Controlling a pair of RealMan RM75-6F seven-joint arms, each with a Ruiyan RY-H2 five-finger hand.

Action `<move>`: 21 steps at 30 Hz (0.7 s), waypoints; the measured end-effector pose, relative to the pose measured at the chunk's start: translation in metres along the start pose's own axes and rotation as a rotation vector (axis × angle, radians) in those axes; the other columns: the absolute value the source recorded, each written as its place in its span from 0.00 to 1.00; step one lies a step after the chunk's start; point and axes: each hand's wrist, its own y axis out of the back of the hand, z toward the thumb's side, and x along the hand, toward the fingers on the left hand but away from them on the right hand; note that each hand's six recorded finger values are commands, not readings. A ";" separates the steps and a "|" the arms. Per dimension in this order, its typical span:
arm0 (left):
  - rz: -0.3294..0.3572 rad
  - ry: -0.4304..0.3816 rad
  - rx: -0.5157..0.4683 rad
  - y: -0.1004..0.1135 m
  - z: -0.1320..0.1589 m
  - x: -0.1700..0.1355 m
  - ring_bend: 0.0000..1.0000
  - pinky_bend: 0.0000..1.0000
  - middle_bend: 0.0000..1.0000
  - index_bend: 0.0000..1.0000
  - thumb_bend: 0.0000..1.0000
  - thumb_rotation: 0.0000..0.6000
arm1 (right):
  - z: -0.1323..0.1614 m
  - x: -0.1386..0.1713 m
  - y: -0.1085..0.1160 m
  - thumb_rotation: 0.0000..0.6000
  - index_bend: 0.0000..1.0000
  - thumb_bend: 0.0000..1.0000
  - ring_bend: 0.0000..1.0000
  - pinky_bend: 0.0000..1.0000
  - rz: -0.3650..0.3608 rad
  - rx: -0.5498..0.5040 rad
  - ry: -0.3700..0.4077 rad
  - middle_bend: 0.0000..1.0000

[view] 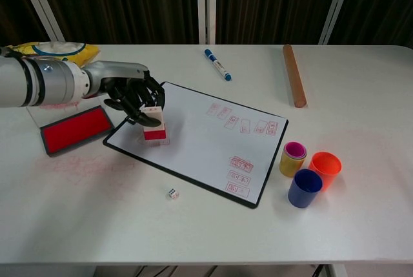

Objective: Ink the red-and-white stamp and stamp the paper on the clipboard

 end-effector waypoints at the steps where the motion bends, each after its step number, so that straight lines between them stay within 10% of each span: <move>1: 0.001 -0.005 0.002 0.003 0.002 -0.005 0.92 0.99 0.72 0.72 0.41 1.00 | 0.001 0.000 -0.001 1.00 0.00 0.26 0.00 0.00 0.002 -0.001 0.002 0.00; 21: 0.037 0.110 0.012 -0.025 -0.083 -0.108 0.92 0.99 0.72 0.72 0.41 1.00 | 0.013 0.000 -0.010 1.00 0.00 0.26 0.00 0.00 0.024 0.010 0.033 0.00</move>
